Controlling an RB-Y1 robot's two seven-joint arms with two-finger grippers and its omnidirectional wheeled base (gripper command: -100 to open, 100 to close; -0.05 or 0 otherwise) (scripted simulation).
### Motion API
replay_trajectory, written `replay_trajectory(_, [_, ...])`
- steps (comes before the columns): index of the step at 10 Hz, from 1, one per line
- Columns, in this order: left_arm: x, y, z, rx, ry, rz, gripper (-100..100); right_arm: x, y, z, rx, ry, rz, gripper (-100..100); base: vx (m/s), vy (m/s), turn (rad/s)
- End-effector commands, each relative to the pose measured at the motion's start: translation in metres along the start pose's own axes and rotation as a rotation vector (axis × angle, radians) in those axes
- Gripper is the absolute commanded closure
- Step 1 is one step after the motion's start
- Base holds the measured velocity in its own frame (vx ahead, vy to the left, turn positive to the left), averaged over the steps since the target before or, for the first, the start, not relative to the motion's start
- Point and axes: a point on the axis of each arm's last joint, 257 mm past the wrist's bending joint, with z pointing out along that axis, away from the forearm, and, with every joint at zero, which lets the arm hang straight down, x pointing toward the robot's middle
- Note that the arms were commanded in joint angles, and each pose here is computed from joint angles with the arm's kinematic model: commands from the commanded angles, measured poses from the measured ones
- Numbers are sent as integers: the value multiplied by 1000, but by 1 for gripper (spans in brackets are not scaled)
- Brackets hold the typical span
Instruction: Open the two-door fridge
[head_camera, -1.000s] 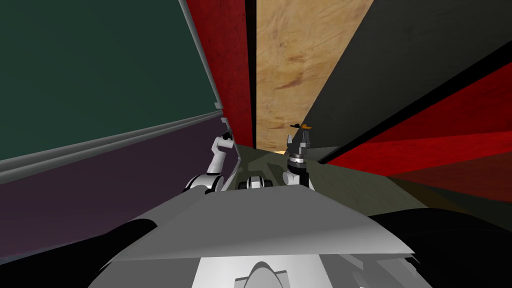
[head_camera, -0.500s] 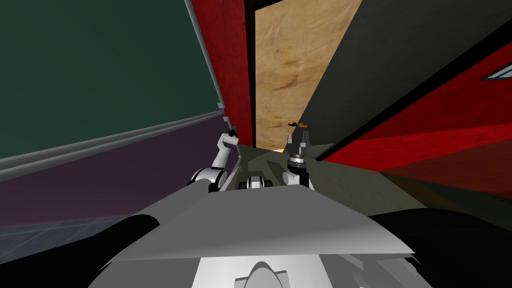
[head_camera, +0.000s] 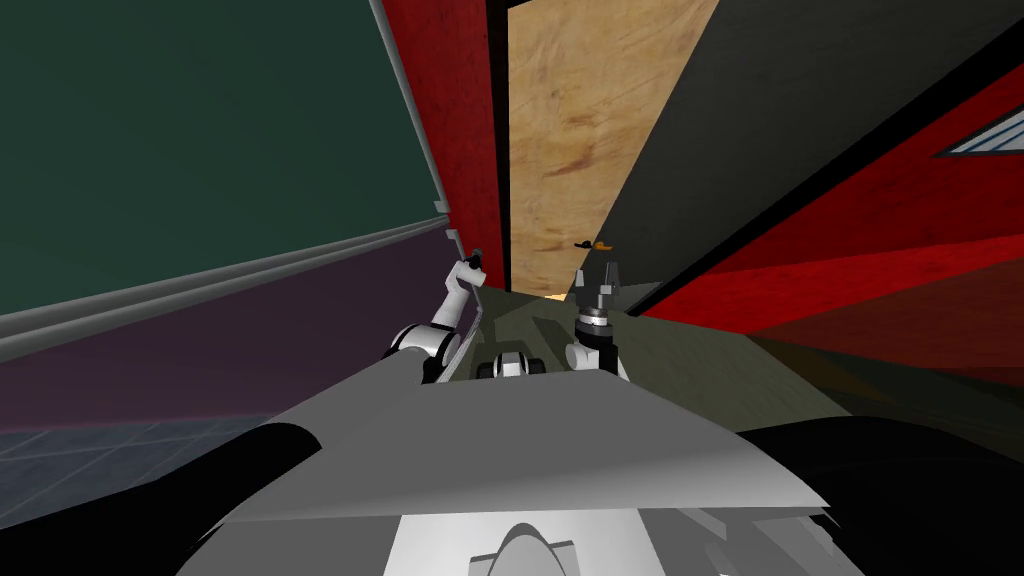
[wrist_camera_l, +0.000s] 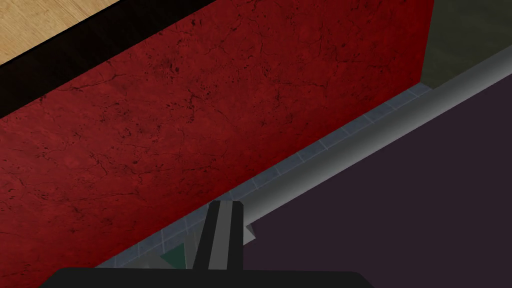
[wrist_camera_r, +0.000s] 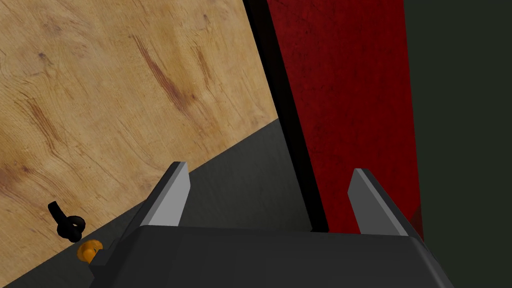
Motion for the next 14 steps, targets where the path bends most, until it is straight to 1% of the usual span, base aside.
replay_trajectory(1, [4, -4, 9, -18, 9, 20, 100, 0, 0, 0, 0, 0, 0, 0, -36, -10, 3])
replay_trajectory(2, [7, 5, 10, -36, 13, 25, 100, 0, 0, 0, 0, 0, 0, 0, 4, -10, 1])
replay_trajectory(3, [36, -34, 7, 35, 36, 64, 100, 0, 0, 0, 0, 0, 0, 0, -158, 33, -71])
replay_trajectory(5, [34, -47, 11, 40, 32, 84, 100, 0, 0, 0, 0, 0, 0, 0, -203, 40, -31])
replay_trajectory(6, [34, -55, 13, 40, 32, 93, 100, 0, 0, 0, 0, 0, 0, 0, -70, -3, 11])
replay_trajectory(7, [36, -49, 16, 24, 36, 101, 100, 0, 0, 0, 0, 0, 0, 0, -9, -20, 4])
replay_trajectory(8, [39, -39, 18, 4, 41, 107, 100, 0, 0, 0, 0, 0, 0, 0, 17, -18, -2])
replay_trajectory(9, [37, -44, 17, 16, 38, 102, 100, 0, 0, 0, 0, 0, 0, 0, 9, -8, 0])
replay_trajectory(10, [25, -45, 19, 7, 22, 101, -100, 0, 0, 0, 0, 0, 0, 0, 105, 96, 0])
replay_trajectory(14, [13, -53, 20, -5, 8, 84, -100, 0, 0, 0, 0, 0, -1, 0, 193, 143, 1])
